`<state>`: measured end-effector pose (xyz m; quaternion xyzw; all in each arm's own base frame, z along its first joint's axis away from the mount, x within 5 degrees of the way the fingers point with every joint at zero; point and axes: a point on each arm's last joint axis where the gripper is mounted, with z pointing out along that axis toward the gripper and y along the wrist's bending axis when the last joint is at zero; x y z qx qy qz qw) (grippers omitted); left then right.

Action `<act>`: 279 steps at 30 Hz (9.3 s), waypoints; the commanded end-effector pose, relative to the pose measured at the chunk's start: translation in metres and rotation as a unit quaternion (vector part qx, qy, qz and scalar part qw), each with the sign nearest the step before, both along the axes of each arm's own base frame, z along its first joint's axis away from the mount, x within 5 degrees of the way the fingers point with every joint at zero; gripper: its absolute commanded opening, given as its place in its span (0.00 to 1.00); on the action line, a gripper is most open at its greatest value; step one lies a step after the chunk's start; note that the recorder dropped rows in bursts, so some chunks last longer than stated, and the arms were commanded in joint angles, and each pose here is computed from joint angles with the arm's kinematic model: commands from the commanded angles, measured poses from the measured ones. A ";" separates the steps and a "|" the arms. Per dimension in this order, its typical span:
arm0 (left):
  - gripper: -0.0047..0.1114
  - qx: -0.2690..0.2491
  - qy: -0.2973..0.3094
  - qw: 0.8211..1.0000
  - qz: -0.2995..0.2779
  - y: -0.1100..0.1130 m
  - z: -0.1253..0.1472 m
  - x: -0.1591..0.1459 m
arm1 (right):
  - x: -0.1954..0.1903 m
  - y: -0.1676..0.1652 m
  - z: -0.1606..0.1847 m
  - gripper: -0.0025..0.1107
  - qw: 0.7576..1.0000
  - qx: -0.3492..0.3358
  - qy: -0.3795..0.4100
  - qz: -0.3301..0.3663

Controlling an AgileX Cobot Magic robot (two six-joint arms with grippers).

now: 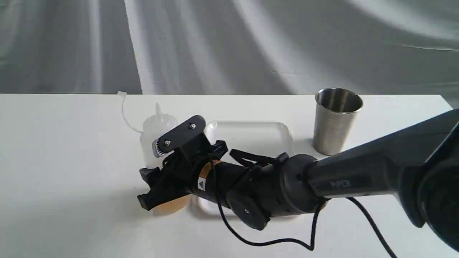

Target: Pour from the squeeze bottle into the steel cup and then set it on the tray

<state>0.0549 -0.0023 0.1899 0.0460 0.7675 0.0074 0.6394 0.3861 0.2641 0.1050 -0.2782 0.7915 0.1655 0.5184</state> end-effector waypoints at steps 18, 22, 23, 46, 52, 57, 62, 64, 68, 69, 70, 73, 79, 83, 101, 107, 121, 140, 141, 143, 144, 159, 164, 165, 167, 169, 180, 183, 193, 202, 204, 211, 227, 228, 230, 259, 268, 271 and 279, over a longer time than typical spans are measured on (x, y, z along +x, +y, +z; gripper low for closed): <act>0.04 -0.003 -0.002 1.000 -0.003 0.000 -0.001 0.000 | -0.010 0.001 0.064 0.02 1.000 -0.014 -0.009 0.010; 0.04 -0.003 -0.002 1.000 -0.003 0.000 -0.001 0.000 | -0.010 -0.014 0.093 0.02 0.999 -0.037 -0.021 0.006; 0.04 -0.003 -0.002 1.000 -0.003 0.000 -0.001 0.000 | -0.009 -0.020 0.099 0.02 0.999 -0.046 -0.018 0.001; 0.04 -0.002 -0.002 1.000 -0.003 0.000 -0.001 0.000 | -0.078 -0.232 0.207 0.02 0.951 -0.131 0.011 -0.279; 0.04 -0.001 -0.002 1.000 -0.003 0.000 -0.001 0.000 | -0.105 -0.293 0.210 0.02 0.901 -0.213 0.034 -0.376; 0.04 -0.001 -0.002 1.000 -0.003 0.000 -0.001 0.000 | -0.113 -0.326 0.210 0.02 0.862 -0.267 0.055 -0.427; 0.04 -0.001 -0.002 1.000 -0.003 0.000 -0.001 0.000 | -0.108 -0.334 0.210 0.02 0.854 -0.305 0.035 -0.421; 0.04 -0.002 -0.002 1.000 -0.003 0.000 -0.001 0.000 | -0.102 -0.335 0.204 0.02 0.852 -0.316 0.036 -0.417; 0.04 -0.002 -0.002 1.000 -0.003 0.000 -0.001 0.000 | -0.089 -0.338 0.184 0.02 0.848 -0.335 0.057 -0.406; 0.04 -0.002 -0.002 1.000 -0.003 0.000 -0.001 0.000 | -0.086 -0.338 0.180 0.02 0.846 -0.344 0.059 -0.402; 0.04 -0.002 -0.002 1.000 -0.003 0.000 -0.001 0.000 | -0.083 -0.339 0.177 0.02 0.845 -0.352 0.059 -0.399; 0.04 -0.002 -0.002 1.000 -0.003 0.000 -0.001 0.000 | -0.078 -0.341 0.173 0.02 0.838 -0.373 0.051 -0.395; 0.04 -0.001 -0.002 1.000 -0.003 0.000 -0.001 0.000 | -0.072 -0.341 0.175 0.02 0.833 -0.397 0.027 -0.384; 0.04 -0.001 -0.002 1.000 -0.003 0.000 -0.001 0.000 | -0.062 -0.343 0.182 0.02 0.830 -0.395 0.020 -0.393; 0.04 -0.001 -0.002 1.000 -0.003 0.000 -0.001 0.000 | -0.018 -0.307 0.178 0.02 0.736 -0.564 -0.054 -0.370; 0.04 -0.001 -0.002 1.000 -0.003 0.000 -0.001 0.000 | -0.012 -0.299 0.162 0.02 0.726 -0.573 -0.041 -0.377; 0.04 -0.002 -0.002 1.000 -0.003 0.000 -0.001 0.000 | -0.006 -0.296 0.140 0.02 0.714 -0.571 -0.023 -0.404; 0.04 -0.002 -0.002 1.000 -0.003 0.000 -0.001 0.000 | 0.019 -0.294 0.148 0.02 0.681 -0.634 -0.026 -0.366; 0.04 -0.002 -0.002 1.000 -0.003 0.000 -0.001 0.000 | 0.020 -0.294 0.146 0.02 0.679 -0.639 -0.024 -0.362; 0.04 -0.002 -0.002 1.000 -0.003 0.000 -0.001 0.000 | 0.021 -0.294 0.143 0.02 0.674 -0.647 -0.020 -0.356; 0.04 -0.002 -0.002 1.000 -0.003 0.000 -0.001 0.000 | 0.021 -0.294 0.143 0.02 0.674 -0.648 -0.019 -0.354; 0.04 -0.002 -0.002 1.000 -0.003 0.000 -0.001 0.000 | 0.020 -0.295 0.143 0.02 0.627 -0.726 0.000 -0.281; 0.04 -0.003 -0.002 1.000 -0.003 0.000 -0.001 0.000 | 0.019 -0.296 0.144 0.02 0.617 -0.734 0.005 -0.283; 0.04 -0.003 -0.002 1.000 -0.003 0.000 -0.001 0.000 | 0.019 -0.296 0.144 0.02 0.617 -0.734 0.005 -0.283; 0.04 -0.003 -0.002 1.000 -0.003 0.000 -0.001 0.000 | 0.019 -0.296 0.144 0.02 0.617 -0.734 0.005 -0.283; 0.04 -0.003 -0.002 1.000 -0.003 0.000 -0.001 0.000 | 0.019 -0.296 0.144 0.02 0.617 -0.735 0.005 -0.283; 0.04 -0.001 -0.002 1.000 -0.003 0.000 -0.001 0.000 | 0.017 -0.298 0.146 0.02 0.560 -0.796 0.030 -0.226; 0.04 -0.001 -0.002 1.000 -0.003 0.000 -0.001 0.000 | 0.017 -0.298 0.146 0.02 0.560 -0.796 0.030 -0.226; 0.04 -0.003 -0.002 1.000 -0.003 0.000 -0.001 0.000 | 0.017 -0.298 0.146 0.02 0.557 -0.798 0.032 -0.227; 0.04 -0.001 -0.002 1.000 -0.003 0.000 -0.001 0.000 | 0.017 -0.298 0.146 0.02 0.557 -0.799 0.031 -0.226; 0.04 -0.001 -0.002 1.000 -0.003 0.000 -0.001 0.000 | 0.017 -0.298 0.146 0.02 0.557 -0.799 0.031 -0.226; 0.04 -0.003 -0.002 1.000 -0.003 0.000 -0.001 0.000 | 0.017 -0.298 0.146 0.02 0.557 -0.799 0.031 -0.226; 0.04 -0.001 -0.002 1.000 -0.003 0.000 -0.001 0.000 | 0.017 -0.297 0.146 0.02 0.547 -0.810 0.035 -0.208; 0.04 -0.001 -0.002 1.000 -0.003 0.000 -0.001 0.000 | 0.017 -0.297 0.146 0.02 0.547 -0.810 0.035 -0.208; 0.04 -0.001 -0.002 1.000 -0.003 0.000 -0.001 0.000 | 0.017 -0.297 0.146 0.02 0.547 -0.810 0.034 -0.207; 0.04 -0.003 -0.002 1.000 -0.003 0.000 -0.001 0.000 | 0.019 -0.296 0.144 0.02 0.548 -0.815 0.030 -0.186; 0.04 -0.003 -0.002 1.000 -0.003 0.000 -0.001 0.000 | 0.019 -0.296 0.144 0.02 0.546 -0.817 0.031 -0.184; 0.04 -0.001 -0.002 1.000 -0.003 0.000 -0.001 0.000 | 0.019 -0.296 0.144 0.02 0.545 -0.817 0.031 -0.183; 0.04 -0.001 -0.002 1.000 -0.003 0.000 -0.001 0.000 | 0.019 -0.296 0.144 0.02 0.555 -0.808 0.028 -0.196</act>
